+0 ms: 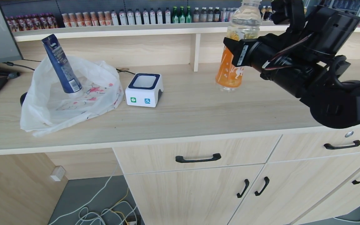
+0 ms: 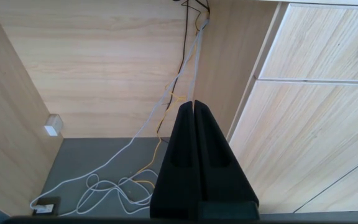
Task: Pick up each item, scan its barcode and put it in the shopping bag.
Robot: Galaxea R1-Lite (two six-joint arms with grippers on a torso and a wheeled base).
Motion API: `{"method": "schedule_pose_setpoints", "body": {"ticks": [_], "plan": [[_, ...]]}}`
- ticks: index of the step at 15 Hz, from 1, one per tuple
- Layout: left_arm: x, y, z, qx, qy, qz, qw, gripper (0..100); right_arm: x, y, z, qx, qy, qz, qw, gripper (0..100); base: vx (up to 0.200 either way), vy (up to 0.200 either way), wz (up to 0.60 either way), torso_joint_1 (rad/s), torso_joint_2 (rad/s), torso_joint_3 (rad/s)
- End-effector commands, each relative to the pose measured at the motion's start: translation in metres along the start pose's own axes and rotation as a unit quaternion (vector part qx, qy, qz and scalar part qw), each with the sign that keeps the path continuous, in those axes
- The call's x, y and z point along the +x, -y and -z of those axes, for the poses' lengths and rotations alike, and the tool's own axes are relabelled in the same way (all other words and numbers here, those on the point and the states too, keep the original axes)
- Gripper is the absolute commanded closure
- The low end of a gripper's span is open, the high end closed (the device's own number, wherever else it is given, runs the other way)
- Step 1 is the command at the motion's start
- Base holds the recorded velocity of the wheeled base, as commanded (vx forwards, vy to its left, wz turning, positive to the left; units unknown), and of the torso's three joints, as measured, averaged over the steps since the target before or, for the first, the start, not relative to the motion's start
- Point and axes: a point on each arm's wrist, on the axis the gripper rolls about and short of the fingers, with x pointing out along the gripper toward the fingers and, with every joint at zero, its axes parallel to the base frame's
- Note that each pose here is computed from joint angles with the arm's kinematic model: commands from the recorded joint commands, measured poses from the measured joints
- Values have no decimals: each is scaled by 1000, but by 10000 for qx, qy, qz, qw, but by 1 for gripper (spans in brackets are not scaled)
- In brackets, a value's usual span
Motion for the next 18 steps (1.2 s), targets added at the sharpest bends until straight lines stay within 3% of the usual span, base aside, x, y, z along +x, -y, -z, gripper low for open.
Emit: {"method": "schedule_pose_setpoints", "body": {"ticks": [1,5,10,14,17,18], "plan": [[0,0,0,-1,2,-1,10000,100,-24,-6,-29,52,251,-121,9996,100,0,0,0,0,0,0],[0,0,0,-1,2,-1,10000,100,-61,-20,-39,56,206,-273,9994,100,0,0,0,0,0,0],[0,0,0,-1,2,-1,10000,100,-101,-17,-16,-121,373,-299,9988,100,0,0,0,0,0,0],[0,0,0,-1,2,-1,10000,100,-152,-14,5,-232,175,-425,9987,100,0,0,0,0,0,0],[0,0,0,-1,2,-1,10000,100,-190,-19,14,-713,57,-769,9945,100,0,0,0,0,0,0],[0,0,0,-1,2,-1,10000,100,-200,-32,17,-1028,28,-1148,9880,100,0,0,0,0,0,0]]}}
